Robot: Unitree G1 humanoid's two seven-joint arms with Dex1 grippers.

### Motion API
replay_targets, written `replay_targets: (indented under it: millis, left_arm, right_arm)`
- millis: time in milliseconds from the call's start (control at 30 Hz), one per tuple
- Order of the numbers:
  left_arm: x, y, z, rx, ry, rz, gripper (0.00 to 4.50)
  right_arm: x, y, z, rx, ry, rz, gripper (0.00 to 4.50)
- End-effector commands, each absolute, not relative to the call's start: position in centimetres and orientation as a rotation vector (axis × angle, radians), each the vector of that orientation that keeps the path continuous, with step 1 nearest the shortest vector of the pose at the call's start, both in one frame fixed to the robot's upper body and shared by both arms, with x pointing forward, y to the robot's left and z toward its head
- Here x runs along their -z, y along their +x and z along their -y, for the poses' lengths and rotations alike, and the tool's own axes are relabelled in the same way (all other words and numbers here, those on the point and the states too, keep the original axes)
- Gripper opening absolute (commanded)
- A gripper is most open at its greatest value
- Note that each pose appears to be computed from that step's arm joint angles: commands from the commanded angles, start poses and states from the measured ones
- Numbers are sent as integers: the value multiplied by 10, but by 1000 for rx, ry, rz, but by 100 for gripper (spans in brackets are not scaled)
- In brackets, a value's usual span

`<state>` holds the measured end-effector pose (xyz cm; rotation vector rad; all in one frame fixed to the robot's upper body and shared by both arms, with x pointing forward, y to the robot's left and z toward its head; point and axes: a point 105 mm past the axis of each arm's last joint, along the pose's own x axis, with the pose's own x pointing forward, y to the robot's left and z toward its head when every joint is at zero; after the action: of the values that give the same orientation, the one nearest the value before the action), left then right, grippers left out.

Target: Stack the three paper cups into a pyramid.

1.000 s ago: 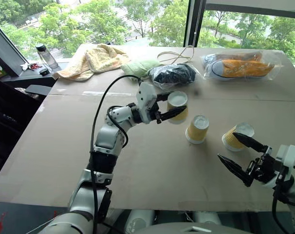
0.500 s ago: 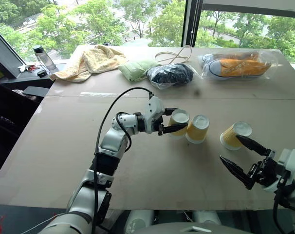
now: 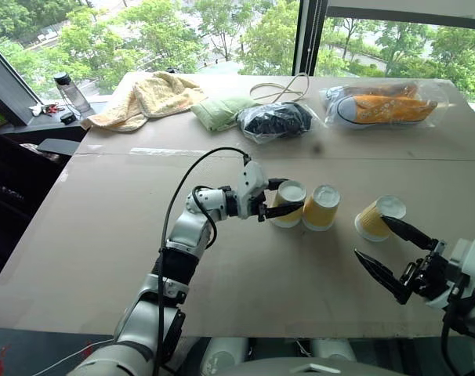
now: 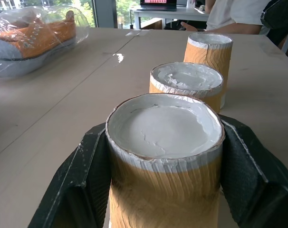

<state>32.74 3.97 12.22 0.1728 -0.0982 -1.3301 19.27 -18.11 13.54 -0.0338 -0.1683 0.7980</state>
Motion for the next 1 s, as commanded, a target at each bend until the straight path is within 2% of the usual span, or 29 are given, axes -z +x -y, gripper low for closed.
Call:
replay_targets:
  millis: [33, 200, 233, 300, 333, 500, 633, 733, 867, 933, 1000]
  left_arm:
    - [-122, 326, -43, 1329, 152, 109, 247]
    - [-119, 326, -45, 1320, 155, 104, 247]
    - [-119, 325, -45, 1322, 158, 104, 347]
    - [-119, 325, -45, 1323, 158, 112, 424]
    - [-120, 324, -45, 1321, 154, 118, 441]
    - [-133, 322, -46, 1308, 137, 186, 441]
    - [-163, 312, -50, 1320, 88, 272, 441]
    - [-187, 302, -56, 1342, 88, 312, 441]
    - [-202, 288, -61, 1406, 133, 273, 441]
    - [-204, 279, -66, 1466, 177, 190, 441]
    - [-207, 274, -70, 1501, 222, 131, 441]
  right_arm:
    - [-148, 192, 180, -802, -63, 215, 450]
    - [-147, 193, 180, -806, -61, 214, 450]
    - [-147, 193, 180, -808, -60, 214, 450]
    - [-147, 193, 180, -810, -60, 214, 450]
    - [-147, 193, 180, -811, -59, 213, 450]
    - [-147, 191, 181, -814, -56, 210, 450]
    - [-152, 192, 185, -791, -49, 242, 450]
    - [-162, 205, 201, -647, -61, 303, 450]
    - [-165, 220, 218, -492, -56, 312, 450]
    - [-152, 233, 229, -384, -97, 214, 450]
    - [-144, 238, 231, -361, -95, 161, 450]
